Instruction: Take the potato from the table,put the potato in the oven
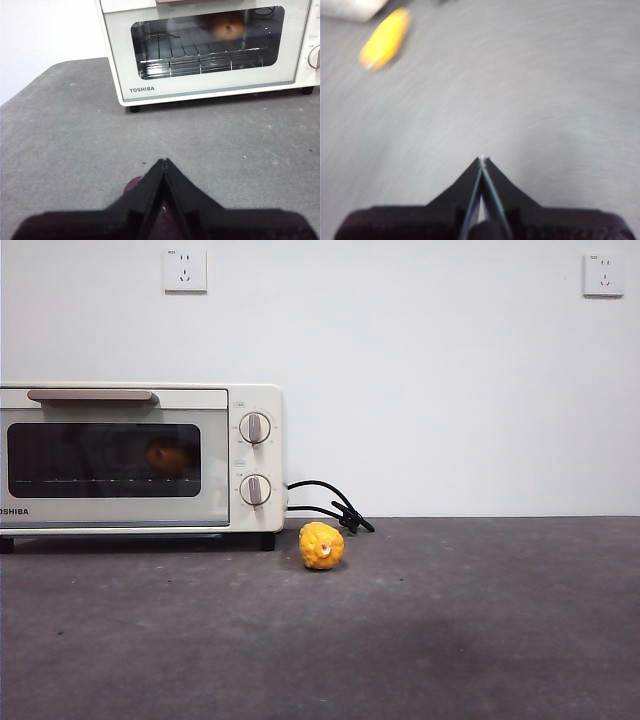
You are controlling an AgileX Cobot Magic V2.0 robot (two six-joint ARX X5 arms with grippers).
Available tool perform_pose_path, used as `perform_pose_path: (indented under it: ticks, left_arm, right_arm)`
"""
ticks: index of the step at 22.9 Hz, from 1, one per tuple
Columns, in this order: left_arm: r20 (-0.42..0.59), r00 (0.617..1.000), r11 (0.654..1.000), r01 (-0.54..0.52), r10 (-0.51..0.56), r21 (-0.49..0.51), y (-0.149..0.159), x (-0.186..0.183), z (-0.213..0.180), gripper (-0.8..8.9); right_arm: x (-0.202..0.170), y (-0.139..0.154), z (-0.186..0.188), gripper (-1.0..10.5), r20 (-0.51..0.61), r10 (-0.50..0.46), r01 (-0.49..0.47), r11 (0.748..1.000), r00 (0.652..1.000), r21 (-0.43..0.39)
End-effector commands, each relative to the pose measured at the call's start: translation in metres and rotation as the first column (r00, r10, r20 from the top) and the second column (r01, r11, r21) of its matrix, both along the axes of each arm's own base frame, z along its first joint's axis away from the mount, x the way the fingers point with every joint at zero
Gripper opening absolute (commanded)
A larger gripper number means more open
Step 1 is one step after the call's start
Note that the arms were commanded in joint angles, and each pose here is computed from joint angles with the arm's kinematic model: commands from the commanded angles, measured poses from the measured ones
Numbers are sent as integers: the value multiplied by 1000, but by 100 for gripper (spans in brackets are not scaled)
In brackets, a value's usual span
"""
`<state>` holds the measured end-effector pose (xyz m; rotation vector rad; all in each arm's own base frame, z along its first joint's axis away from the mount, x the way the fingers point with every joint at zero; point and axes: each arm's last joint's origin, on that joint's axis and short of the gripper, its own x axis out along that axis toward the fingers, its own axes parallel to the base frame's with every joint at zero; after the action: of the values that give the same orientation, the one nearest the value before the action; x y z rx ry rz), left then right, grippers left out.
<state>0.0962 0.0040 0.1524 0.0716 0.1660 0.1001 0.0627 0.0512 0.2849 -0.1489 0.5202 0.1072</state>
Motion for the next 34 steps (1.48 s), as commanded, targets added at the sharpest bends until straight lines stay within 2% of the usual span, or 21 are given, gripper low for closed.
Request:
perform_pose_path:
  ticks: [1,2,4,6,8,9,13,17,22,27,34]
  left_arm:
    - [-6,1000,1000,1,-1,-12,0,1,-3,-4]
    - [-8,1000,1000,1,-1,-12,0,1,-3,-4]
    - [-8,1000,1000,1,-1,-12,0,1,-3,-4]
    - [-10,1000,1000,1,-1,-12,0,1,-3,-4]
    - [-10,1000,1000,1,-1,-12,0,1,-3,-4]
    - [-10,1000,1000,1,-1,-12,0,1,-3,-4]
    - [-10,1000,1000,1,-1,-12,0,1,-3,-4]
    - [-10,1000,1000,1,-1,-12,0,1,-3,-4]
    - [-10,1000,1000,1,-1,-12,0,1,-3,-4]
    - [-10,1000,1000,1,-1,-12,0,1,-3,-4]
    - [-23,1000,1000,7,-7,-13,0,1,-4,-4]
  right_arm:
    - [5,-10,3,2,66,-127,124,991,990,55]
    - [9,-15,4,2,110,-176,169,983,978,70]
    - [17,-22,2,2,182,-194,180,979,964,95]
    - [24,-29,-8,2,278,-155,132,986,948,100]
    - [28,-34,-22,2,352,-107,88,994,930,69]
    - [28,-38,-29,2,376,-108,96,994,920,51]
    - [26,-48,-52,2,412,-198,191,980,889,60]
    - [28,-53,-65,2,441,-220,210,975,870,72]
    - [28,-54,-82,2,451,-170,151,985,876,79]
    - [28,-54,-101,2,459,-156,131,988,875,86]
    - [32,-53,-117,2,431,-112,81,993,895,90]
